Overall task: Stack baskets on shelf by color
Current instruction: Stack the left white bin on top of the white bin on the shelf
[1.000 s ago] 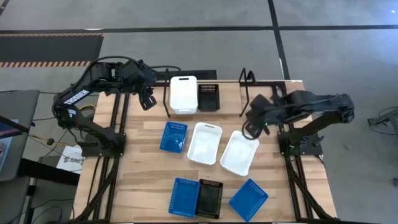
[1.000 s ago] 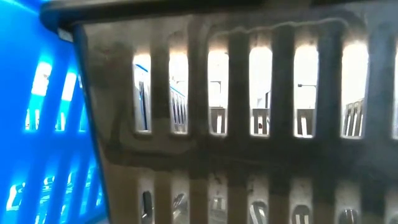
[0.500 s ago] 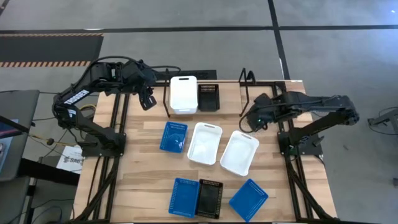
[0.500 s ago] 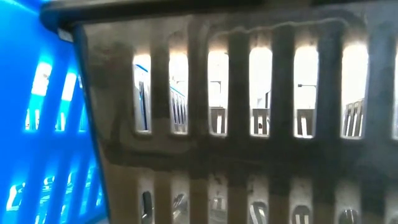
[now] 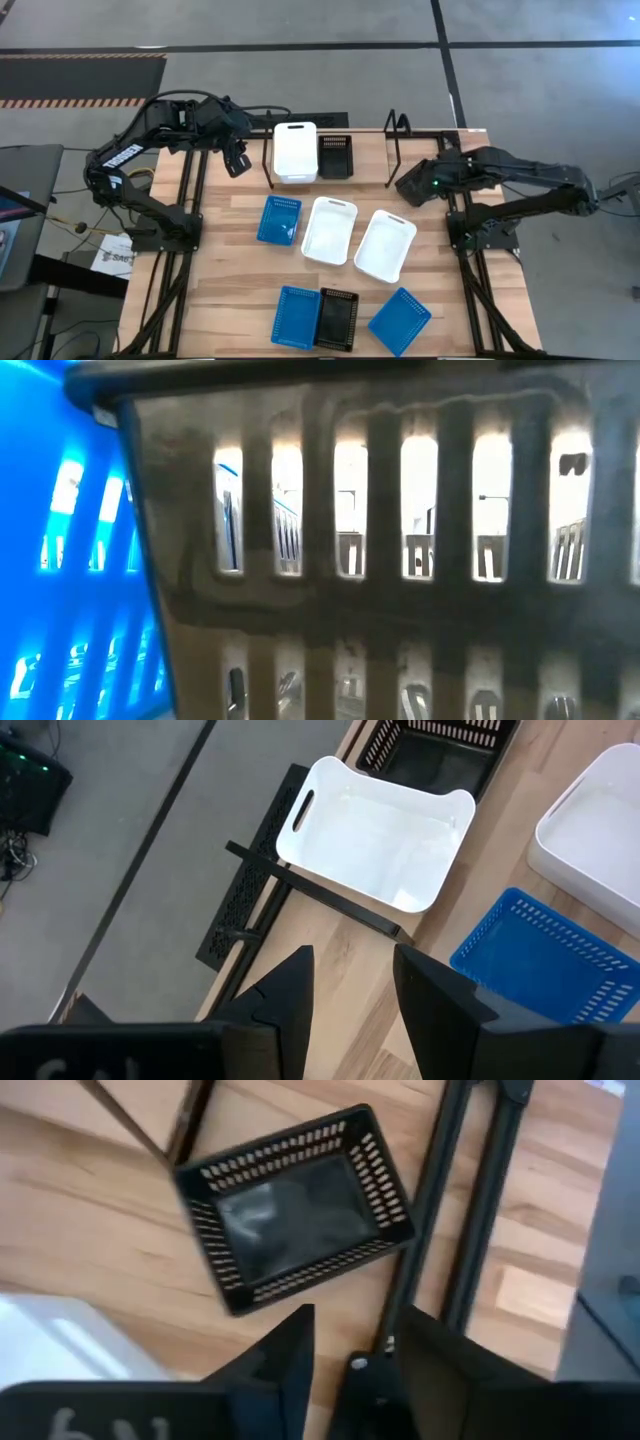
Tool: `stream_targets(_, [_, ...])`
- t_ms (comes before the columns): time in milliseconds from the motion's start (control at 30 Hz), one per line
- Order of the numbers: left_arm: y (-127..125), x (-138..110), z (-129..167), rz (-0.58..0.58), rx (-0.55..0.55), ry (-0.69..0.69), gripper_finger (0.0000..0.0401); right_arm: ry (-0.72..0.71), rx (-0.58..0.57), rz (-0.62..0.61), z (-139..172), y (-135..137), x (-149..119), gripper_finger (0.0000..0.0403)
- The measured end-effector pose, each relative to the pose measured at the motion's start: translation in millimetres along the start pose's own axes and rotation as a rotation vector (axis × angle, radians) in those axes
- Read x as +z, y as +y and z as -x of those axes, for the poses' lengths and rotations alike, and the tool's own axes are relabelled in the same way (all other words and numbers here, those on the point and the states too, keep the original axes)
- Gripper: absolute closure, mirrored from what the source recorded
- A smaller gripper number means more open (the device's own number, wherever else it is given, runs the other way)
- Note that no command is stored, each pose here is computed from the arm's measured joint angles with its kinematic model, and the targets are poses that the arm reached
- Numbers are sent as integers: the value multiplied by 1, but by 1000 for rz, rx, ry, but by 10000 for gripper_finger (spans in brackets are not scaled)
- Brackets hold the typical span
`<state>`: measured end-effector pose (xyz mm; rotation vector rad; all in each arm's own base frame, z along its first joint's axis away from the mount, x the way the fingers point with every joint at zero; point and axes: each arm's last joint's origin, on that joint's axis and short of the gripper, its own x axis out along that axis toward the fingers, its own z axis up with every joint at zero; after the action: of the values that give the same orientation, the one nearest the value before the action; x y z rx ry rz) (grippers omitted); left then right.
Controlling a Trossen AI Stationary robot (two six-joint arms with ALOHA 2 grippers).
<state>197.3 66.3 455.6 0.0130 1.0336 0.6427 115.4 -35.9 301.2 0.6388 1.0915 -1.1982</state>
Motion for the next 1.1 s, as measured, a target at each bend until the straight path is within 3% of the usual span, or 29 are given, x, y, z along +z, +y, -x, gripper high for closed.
stream_targets(200, [0,0,0,8,1,0,273,23,66,75,-21,0,18,211])
stream_targets(533, [0,0,0,9,-1,0,273,72,170,116,-51,-14,61,217])
stream_targets(1100, [-1,0,0,11,-30,2,273,319,168,164,-111,-30,93,222])
